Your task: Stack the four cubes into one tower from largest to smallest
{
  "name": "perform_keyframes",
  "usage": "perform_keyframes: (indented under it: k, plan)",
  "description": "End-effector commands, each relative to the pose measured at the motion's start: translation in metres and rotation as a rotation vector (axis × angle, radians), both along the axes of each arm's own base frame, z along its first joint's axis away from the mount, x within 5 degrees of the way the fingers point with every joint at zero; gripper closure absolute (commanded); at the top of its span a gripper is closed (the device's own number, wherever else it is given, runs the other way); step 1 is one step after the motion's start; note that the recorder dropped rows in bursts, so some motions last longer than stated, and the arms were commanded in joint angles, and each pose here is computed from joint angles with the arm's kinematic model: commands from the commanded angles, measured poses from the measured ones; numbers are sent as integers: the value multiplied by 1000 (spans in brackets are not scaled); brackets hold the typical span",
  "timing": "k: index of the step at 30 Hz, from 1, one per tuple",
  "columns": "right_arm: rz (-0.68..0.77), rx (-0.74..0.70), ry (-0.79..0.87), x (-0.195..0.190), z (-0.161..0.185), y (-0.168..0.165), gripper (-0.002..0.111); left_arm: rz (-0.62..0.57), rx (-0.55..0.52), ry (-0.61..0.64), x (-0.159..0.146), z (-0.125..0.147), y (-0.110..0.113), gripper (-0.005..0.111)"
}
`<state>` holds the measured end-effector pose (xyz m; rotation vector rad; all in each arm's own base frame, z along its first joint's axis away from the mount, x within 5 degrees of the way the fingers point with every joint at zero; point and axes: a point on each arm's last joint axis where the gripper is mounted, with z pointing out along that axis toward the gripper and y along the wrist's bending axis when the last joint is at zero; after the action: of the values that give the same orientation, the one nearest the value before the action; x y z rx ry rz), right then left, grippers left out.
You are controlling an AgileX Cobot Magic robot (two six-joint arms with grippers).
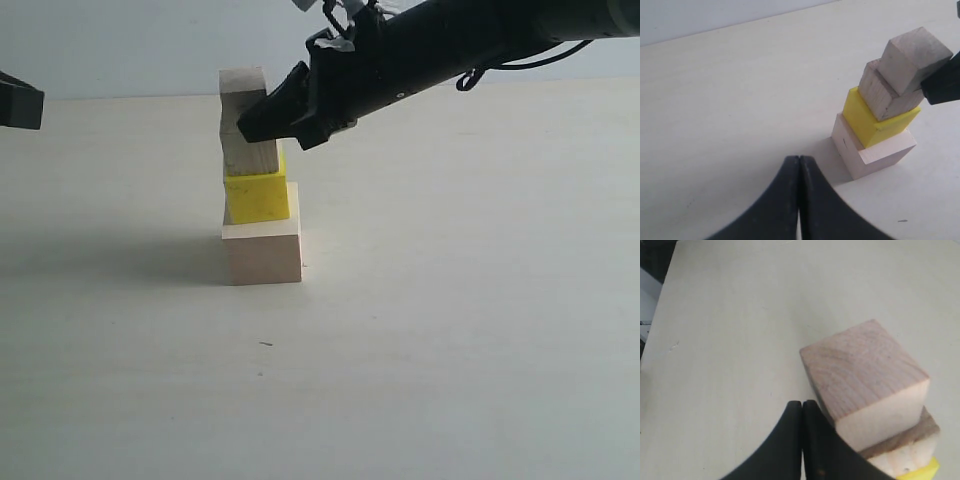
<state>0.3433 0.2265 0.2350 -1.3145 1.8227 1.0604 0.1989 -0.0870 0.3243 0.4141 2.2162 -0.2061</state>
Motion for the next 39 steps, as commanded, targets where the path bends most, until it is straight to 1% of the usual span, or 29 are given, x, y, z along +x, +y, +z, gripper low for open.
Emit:
perform_keyframes:
  k: [1, 9, 12, 15, 16, 19, 23, 25, 28, 30, 33, 39]
  plan:
    - [2, 1, 4, -1, 1, 0, 108, -2, 0, -24, 0, 2, 1, 107]
    - [62, 22, 35, -7, 3, 1, 108, -2, 4, -26, 0, 2, 1, 107]
    - [106, 41, 55, -12, 6, 2, 108, -2, 4, -26, 0, 2, 1, 107]
    - [175, 132, 74, -21, 20, 3, 108, -2, 5, -24, 0, 2, 1, 107]
    - [177, 157, 63, -22, 27, 3, 108, -2, 5, -24, 0, 2, 1, 107]
    - [103, 176, -6, -21, 46, 0, 108, -2, 4, -25, 0, 2, 1, 107]
    - [-26, 205, -104, -17, 75, -15, 108, -1, 4, -21, 1, 1, 0, 107]
    - [-106, 205, -155, -13, 88, -26, 108, 0, 8, -9, 4, -2, -1, 107]
    - [-285, 184, -192, 2, 96, -47, 108, -2, 14, 5, 10, -8, -4, 107]
    - [-373, 166, -188, 12, 94, -59, 108, -4, 15, 7, 15, -12, -6, 107]
    - [-414, 150, -142, 23, 81, -68, 108, -7, 10, 0, 23, -17, -10, 107]
    - [-476, 77, -51, 49, 29, -68, 108, -10, 45, 51, 33, -32, -14, 107]
